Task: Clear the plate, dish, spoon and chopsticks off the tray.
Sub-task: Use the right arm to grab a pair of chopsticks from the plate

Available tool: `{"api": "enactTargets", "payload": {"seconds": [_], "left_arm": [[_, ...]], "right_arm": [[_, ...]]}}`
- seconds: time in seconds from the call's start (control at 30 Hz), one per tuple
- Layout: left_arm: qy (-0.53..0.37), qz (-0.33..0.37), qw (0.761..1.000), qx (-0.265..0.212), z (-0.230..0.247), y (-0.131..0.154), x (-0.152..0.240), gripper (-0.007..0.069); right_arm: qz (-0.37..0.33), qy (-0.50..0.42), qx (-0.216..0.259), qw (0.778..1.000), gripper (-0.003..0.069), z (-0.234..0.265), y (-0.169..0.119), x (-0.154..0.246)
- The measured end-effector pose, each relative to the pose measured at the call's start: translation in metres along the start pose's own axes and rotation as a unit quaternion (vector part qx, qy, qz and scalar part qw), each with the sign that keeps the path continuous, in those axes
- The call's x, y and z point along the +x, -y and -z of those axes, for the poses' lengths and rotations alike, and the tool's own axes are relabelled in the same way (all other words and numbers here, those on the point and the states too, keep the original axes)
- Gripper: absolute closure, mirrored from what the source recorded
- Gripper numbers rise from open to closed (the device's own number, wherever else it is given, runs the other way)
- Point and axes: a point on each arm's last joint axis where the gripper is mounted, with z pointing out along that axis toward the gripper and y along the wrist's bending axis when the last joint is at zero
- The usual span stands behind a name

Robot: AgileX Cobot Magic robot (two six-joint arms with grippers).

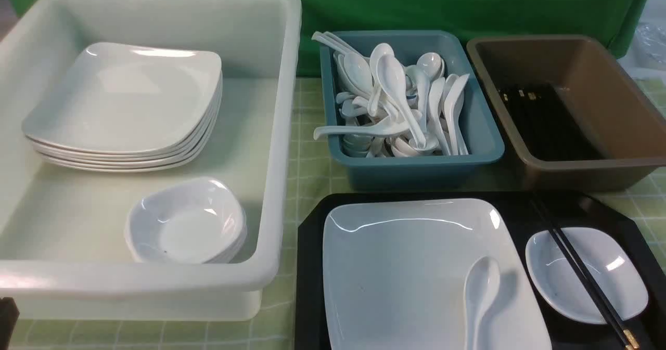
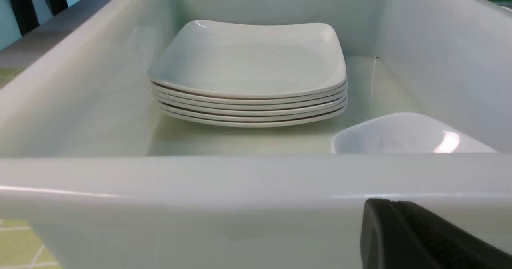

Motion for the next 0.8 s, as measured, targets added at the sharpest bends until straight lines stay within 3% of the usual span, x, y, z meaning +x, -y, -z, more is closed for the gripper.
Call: {"api": "enactTargets", "payload": {"seconds": [0.67, 0.7, 0.8], "left_arm": [[0.005, 0.001, 1.0, -0.001, 0.0, -0.0002, -0.0009, 0.0603], [0.009, 0.007, 1.0, -0.001, 0.0, -0.0002, -0.0016, 0.0603], [0.043, 0.133, 0.99, 0.012, 0.0004, 0.0011, -0.008, 0.0603]], "right_arm": [[0.0, 0.0, 0.0, 1.0, 0.0421, 0.0, 0.0, 0.0], [0.0, 0.0, 0.0, 1.0, 0.0421, 0.0, 0.0, 0.0], [0.0, 0.0, 0.0, 1.0, 0.0421, 0.0, 0.0, 0.0]]}}
